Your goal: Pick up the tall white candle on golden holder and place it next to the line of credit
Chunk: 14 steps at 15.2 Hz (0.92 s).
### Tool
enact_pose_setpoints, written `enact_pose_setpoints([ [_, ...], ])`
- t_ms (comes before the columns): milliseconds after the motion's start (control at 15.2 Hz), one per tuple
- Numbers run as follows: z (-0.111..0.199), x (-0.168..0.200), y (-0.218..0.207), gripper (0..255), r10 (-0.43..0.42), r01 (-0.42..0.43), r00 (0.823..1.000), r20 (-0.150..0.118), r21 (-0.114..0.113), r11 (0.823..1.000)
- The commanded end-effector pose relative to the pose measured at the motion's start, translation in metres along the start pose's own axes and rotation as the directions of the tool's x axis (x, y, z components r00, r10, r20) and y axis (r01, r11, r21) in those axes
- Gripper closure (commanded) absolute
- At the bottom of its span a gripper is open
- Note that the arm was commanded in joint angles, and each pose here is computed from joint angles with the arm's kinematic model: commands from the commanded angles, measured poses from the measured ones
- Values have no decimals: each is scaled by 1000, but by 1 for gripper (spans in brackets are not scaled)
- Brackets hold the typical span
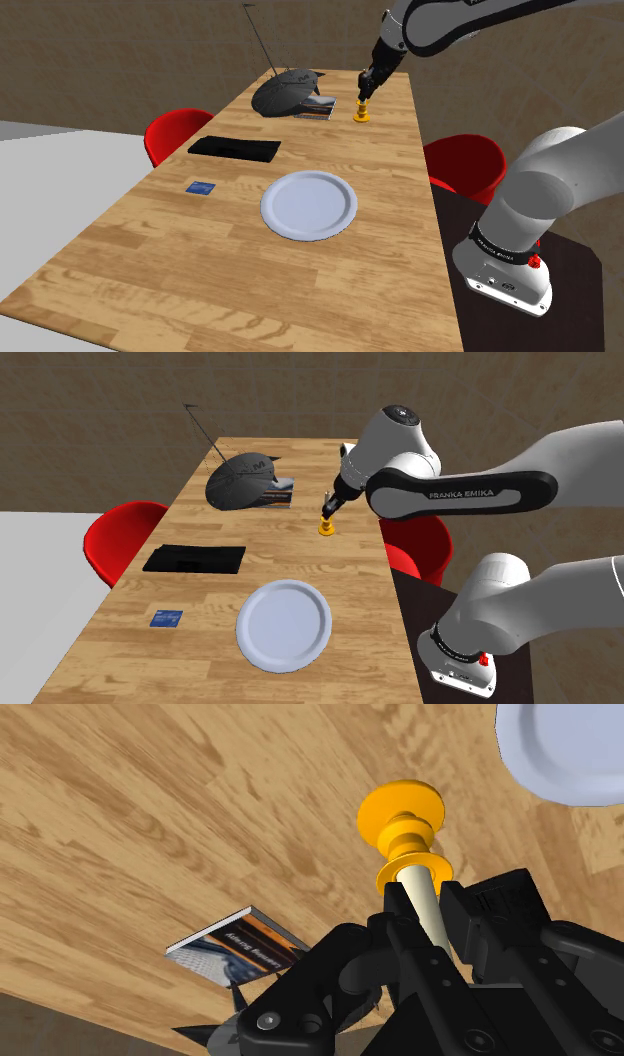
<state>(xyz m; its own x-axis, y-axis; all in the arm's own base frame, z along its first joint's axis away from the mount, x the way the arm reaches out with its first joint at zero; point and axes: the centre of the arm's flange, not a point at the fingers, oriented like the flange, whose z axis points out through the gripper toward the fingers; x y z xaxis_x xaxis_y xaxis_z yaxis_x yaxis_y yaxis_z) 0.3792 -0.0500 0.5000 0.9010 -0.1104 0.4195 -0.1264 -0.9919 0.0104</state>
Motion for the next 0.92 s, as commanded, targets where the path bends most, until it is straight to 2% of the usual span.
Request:
enact_pose_setpoints([
  [0, -11, 5, 0, 255, 0, 0, 1000, 0, 0, 1000],
  [396, -38, 17, 1, 255, 0, 0, 1000, 0, 0, 1000],
  [858, -24, 52, -84, 255, 0, 0, 1000, 0, 0, 1000],
])
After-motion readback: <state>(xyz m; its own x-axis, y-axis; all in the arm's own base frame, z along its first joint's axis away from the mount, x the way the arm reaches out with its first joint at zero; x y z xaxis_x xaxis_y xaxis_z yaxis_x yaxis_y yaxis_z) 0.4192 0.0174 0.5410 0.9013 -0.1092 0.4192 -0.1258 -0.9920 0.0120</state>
